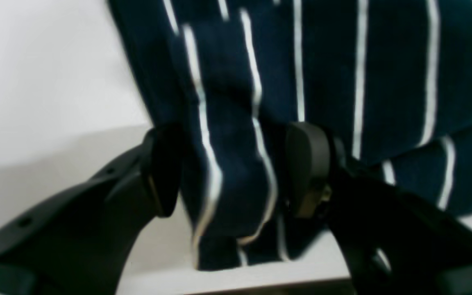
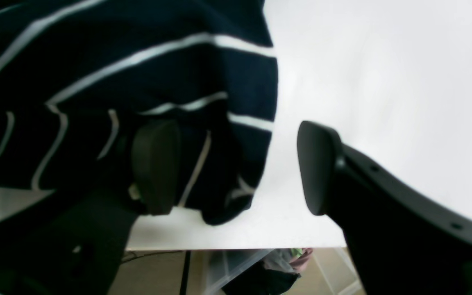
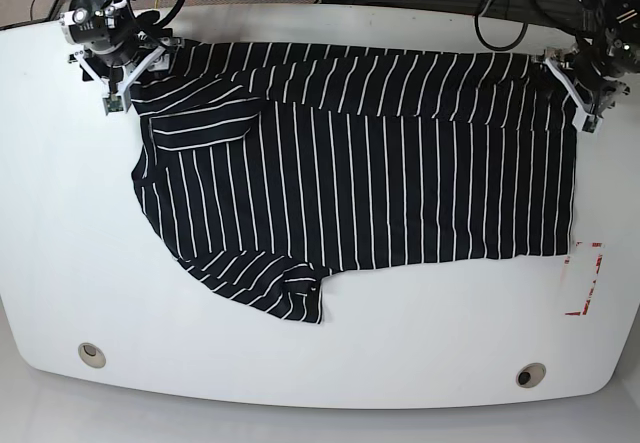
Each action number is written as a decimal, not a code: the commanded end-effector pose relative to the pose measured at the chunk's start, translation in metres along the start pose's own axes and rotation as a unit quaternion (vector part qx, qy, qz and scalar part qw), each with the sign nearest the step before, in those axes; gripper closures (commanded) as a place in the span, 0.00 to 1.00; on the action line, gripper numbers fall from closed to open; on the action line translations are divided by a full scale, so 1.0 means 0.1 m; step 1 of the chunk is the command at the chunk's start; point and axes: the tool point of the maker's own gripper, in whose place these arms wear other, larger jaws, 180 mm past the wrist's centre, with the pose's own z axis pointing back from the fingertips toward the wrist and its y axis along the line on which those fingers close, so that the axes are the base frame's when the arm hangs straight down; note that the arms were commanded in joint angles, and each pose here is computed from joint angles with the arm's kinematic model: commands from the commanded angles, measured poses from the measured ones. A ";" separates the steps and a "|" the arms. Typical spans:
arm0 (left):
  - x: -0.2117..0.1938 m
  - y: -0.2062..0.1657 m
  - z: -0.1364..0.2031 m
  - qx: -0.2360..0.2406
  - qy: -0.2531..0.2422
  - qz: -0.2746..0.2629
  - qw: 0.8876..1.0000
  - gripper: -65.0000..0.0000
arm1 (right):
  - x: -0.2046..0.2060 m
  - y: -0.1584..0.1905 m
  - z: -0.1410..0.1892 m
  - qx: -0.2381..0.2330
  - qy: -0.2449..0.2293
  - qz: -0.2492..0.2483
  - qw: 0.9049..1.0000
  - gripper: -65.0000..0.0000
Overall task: Layout the t-shirt on the table in an organized manner, then fold the t-shirt properly
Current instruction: 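Regrasp the shirt's edge with both grippers, then pull the held edge outward with both grippers to smooth the shirt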
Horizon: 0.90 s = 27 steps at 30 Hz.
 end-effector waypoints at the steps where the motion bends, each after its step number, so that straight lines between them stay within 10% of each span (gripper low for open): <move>1: 0.04 0.04 0.05 0.004 -0.010 -0.006 1.000 0.45 | 0.07 -0.04 0.03 -0.006 -0.014 0.002 1.000 0.34; 8: -0.04 0.06 0.03 0.002 -0.001 0.001 1.000 0.45 | -0.03 -0.04 0.04 -0.006 -0.002 0.003 1.000 0.36; 19: 0.00 0.34 -0.10 0.006 -0.008 0.026 1.000 0.45 | -0.05 -0.04 0.03 -0.005 0.000 0.003 1.000 0.82; 27: 0.04 0.33 -0.11 0.003 -0.008 0.013 1.000 0.45 | -0.22 -0.05 0.09 -0.007 0.022 0.016 1.000 0.88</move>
